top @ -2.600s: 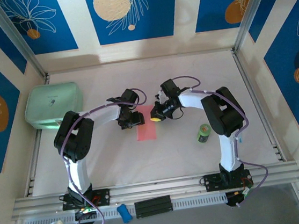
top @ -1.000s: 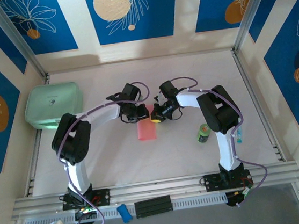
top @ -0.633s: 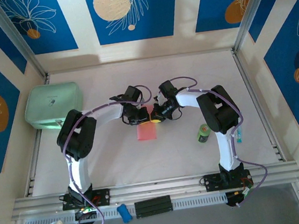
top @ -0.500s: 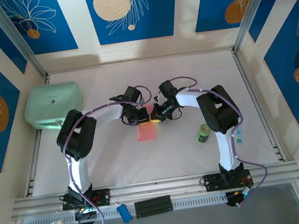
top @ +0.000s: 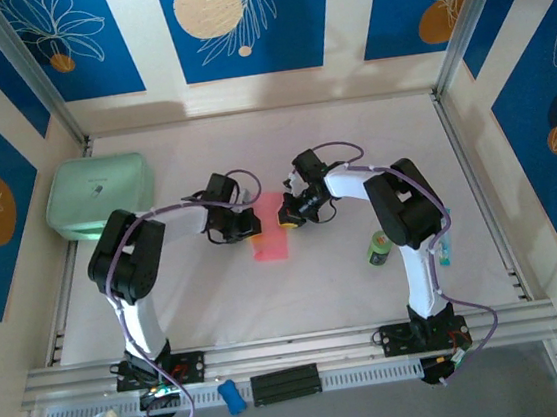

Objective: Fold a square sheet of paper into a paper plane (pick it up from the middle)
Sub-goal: First fold the square sheet of paper in half at the center of the table.

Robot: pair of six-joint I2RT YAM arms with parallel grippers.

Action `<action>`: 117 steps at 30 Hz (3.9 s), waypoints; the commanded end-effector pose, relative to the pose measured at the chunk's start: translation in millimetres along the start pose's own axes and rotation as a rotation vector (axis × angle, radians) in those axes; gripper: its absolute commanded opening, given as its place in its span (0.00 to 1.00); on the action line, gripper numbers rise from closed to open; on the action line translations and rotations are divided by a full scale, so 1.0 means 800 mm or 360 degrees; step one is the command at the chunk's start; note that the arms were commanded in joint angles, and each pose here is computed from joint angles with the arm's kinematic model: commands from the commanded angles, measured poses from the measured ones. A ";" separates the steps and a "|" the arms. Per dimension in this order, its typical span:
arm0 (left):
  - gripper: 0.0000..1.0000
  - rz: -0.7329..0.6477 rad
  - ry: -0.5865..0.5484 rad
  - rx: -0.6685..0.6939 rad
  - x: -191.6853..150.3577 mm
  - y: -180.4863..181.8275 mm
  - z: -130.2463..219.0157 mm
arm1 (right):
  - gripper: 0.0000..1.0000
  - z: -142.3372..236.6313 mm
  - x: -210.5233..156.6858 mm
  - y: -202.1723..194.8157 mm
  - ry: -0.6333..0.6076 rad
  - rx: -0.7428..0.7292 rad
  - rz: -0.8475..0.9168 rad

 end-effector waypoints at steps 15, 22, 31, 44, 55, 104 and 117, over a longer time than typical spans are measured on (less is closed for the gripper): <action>0.14 0.0003 0.0017 -0.0120 -0.021 -0.044 0.020 | 0.03 -0.029 -0.058 -0.079 0.0270 -0.0429 -0.0167; 0.14 0.0033 0.0144 0.0029 -0.046 -0.004 -0.008 | 0.03 -0.030 -0.058 -0.080 0.0273 -0.0431 -0.0167; 0.14 0.0063 0.0187 0.0145 -0.071 0.055 -0.003 | 0.03 -0.032 -0.061 -0.085 0.0288 -0.0451 -0.0181; 0.14 0.0089 -0.0047 -0.0194 -0.029 -0.025 0.038 | 0.03 -0.032 -0.058 -0.088 0.0292 -0.0472 -0.0182; 0.14 0.0088 0.0241 0.0000 -0.075 0.002 -0.007 | 0.03 -0.033 -0.060 -0.088 0.0308 -0.0472 -0.0182; 0.11 0.0185 -0.0090 0.0089 0.017 0.022 -0.020 | 0.03 -0.037 -0.065 -0.102 0.0373 -0.0576 -0.0117; 0.12 0.0254 -0.0174 -0.0114 0.032 0.033 0.046 | 0.02 -0.027 -0.062 -0.115 0.0398 -0.0651 -0.0076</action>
Point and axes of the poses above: each hand's point on the last joint's axis, 136 mm out from that joint toward the fingers, its own z axis back along the fingers, its own y axis along the line the jaws close on, x = y × z, the point moved 2 cm from there along z, back along the fingers, and after that the axes turned 13 degrees about z, right-handed, at the moved point
